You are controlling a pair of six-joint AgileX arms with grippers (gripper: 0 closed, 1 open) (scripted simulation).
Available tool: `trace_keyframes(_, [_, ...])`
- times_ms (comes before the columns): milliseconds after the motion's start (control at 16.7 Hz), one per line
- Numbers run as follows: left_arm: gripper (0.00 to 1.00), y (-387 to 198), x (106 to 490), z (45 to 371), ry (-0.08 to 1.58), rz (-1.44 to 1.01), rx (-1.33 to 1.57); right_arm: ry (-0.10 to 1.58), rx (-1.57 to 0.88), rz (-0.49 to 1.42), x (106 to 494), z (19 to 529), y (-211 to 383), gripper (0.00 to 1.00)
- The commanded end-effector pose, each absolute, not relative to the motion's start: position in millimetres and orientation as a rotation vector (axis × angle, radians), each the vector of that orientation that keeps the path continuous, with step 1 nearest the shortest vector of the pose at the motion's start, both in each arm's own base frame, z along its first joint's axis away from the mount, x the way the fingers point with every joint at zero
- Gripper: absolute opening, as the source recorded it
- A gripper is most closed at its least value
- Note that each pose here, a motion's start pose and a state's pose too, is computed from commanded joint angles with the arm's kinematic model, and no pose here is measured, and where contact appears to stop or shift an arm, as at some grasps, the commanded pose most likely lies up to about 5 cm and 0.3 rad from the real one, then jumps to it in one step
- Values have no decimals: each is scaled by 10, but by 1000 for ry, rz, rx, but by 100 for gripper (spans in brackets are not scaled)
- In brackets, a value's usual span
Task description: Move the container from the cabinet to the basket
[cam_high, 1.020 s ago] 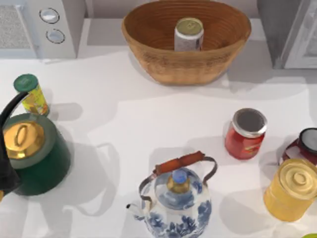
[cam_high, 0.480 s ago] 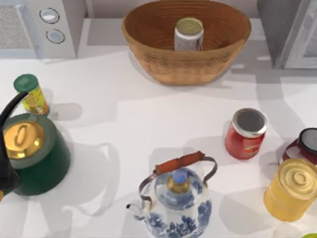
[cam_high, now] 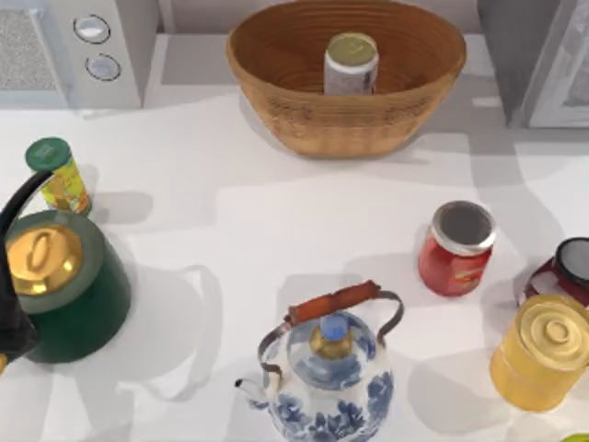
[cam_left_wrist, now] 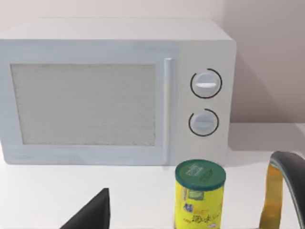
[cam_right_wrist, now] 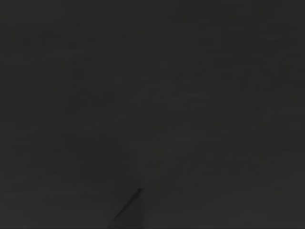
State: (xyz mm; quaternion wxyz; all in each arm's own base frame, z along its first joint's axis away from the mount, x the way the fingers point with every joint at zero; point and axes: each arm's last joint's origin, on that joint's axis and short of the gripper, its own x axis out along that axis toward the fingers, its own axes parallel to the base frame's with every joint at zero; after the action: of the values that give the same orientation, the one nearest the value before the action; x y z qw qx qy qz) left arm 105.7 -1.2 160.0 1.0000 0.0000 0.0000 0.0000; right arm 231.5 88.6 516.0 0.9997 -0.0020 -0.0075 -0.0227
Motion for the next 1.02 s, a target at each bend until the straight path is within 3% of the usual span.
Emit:
trace_keyframes(360, [100, -12, 1057, 1600, 0, 0, 0, -16, -3, -43, 2698, 5157, 878, 100])
trace_keyframes(1020, [100, -12, 1057, 1600, 0, 0, 0, -16, -5, -28, 2343, 4959, 689, 100])
